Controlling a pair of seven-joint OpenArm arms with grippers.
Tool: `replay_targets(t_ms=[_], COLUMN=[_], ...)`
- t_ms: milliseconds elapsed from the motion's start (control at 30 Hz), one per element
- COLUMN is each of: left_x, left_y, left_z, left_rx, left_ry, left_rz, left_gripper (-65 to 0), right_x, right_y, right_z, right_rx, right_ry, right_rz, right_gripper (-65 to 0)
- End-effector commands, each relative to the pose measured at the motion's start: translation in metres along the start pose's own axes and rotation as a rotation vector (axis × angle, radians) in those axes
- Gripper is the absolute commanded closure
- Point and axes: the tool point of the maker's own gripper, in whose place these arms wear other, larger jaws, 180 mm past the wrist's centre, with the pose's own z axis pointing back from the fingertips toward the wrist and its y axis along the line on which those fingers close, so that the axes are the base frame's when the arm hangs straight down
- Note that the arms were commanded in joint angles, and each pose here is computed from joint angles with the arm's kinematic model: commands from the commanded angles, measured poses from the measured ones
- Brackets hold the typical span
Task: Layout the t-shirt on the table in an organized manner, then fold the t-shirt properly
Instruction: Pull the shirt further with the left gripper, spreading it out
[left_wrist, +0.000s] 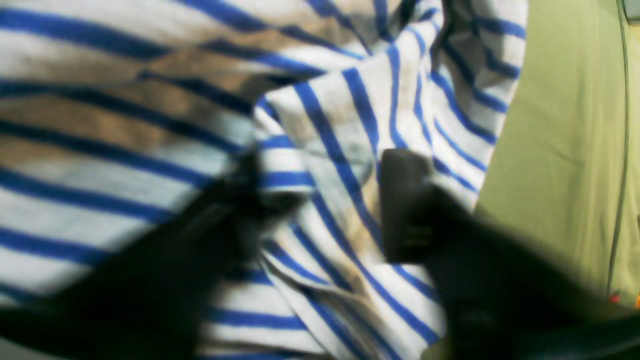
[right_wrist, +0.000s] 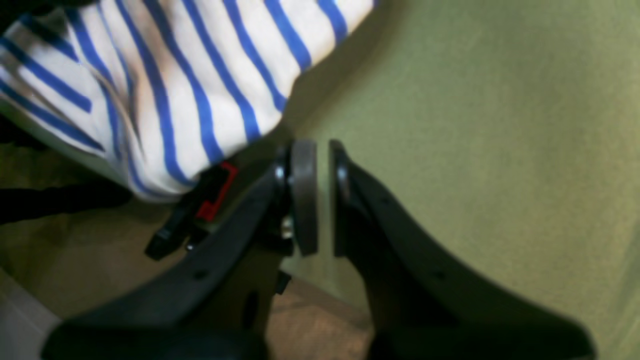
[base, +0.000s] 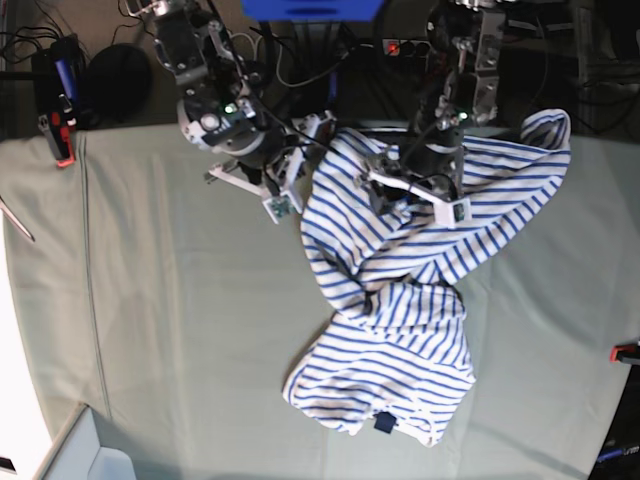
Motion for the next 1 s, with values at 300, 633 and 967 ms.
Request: replay_targets(t_ms=[300,633,967], left_x=[0.012,0.084,0.237], left_y=[0.002,-0.039,-0.007], left_z=[0.003,0.045,0.112], left_rx=[-0.01,-0.114,-0.026], left_ry=[-0.034,-0.247,-0.62], left_rz=[-0.006,-0.076,-0.241], left_gripper=[0.0,-0.3,-0.2], right_x=[0.013,0.019,0.048], right_y=[0.001,-0.014,-0.035], right_z=[0.003,0.015,0.05], right_rx=[0.012,-0.022,-0.088], right_ry=[-0.043,-0.071,-0.19], right_rz=[0.014,0.048,0.041], right_gripper=[-6.0,-6.2,-6.2])
